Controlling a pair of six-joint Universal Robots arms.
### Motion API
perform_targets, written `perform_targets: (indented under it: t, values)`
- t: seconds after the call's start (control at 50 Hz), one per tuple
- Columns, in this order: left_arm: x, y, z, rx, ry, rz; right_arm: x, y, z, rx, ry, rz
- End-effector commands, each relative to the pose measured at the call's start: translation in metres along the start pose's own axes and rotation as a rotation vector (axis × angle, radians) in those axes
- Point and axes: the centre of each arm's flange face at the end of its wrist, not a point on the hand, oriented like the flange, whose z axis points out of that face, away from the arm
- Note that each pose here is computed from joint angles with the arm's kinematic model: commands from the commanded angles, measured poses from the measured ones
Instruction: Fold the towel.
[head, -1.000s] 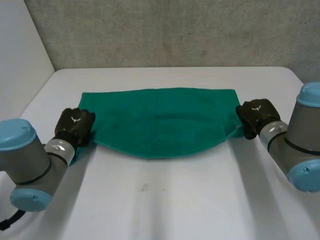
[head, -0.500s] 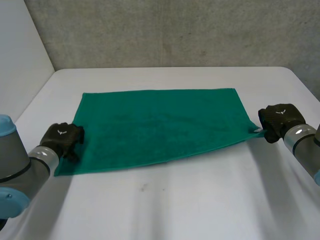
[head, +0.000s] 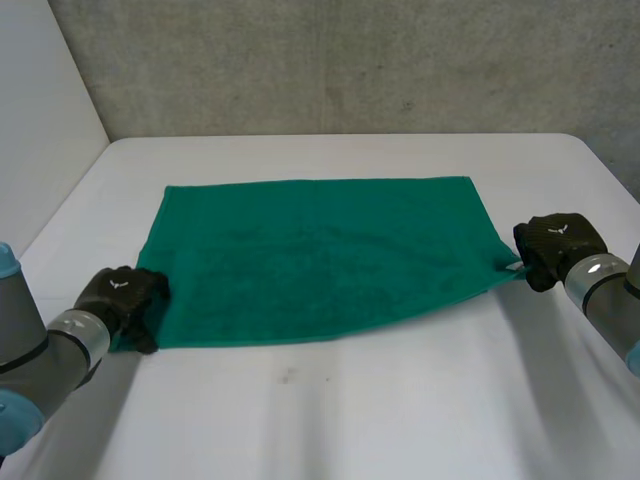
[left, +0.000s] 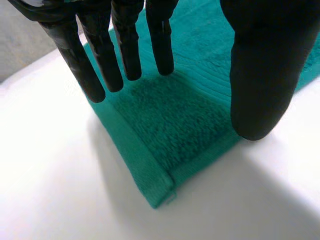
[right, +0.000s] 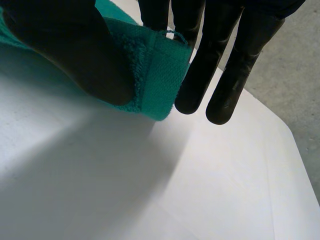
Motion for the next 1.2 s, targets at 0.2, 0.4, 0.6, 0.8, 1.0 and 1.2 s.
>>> perform_targets:
  t: [0.2, 0.4, 0.6, 0.8, 1.0, 1.2]
  values:
    - [-0.002, 0.003, 0.015, 0.037, -0.017, 0.016, -0.002, 0.003, -0.001, -0.007, -0.005, 0.000]
    - [0.002, -0.002, 0.010, 0.040, -0.009, 0.022, -0.002, 0.003, -0.001, -0.010, -0.006, -0.001]
    - [0.006, -0.003, -0.008, 0.006, 0.013, 0.012, -0.002, 0.003, -0.001, -0.010, -0.006, -0.001]
    - [0.006, 0.003, -0.001, -0.008, 0.013, 0.013, -0.002, 0.004, -0.001, -0.012, -0.008, 0.000]
    - [0.003, 0.005, 0.012, 0.002, 0.006, 0.016, -0.002, 0.004, -0.001, -0.012, -0.008, -0.002]
    - [-0.003, -0.003, 0.024, 0.073, -0.027, 0.030, -0.002, 0.004, -0.001, -0.012, -0.008, -0.002]
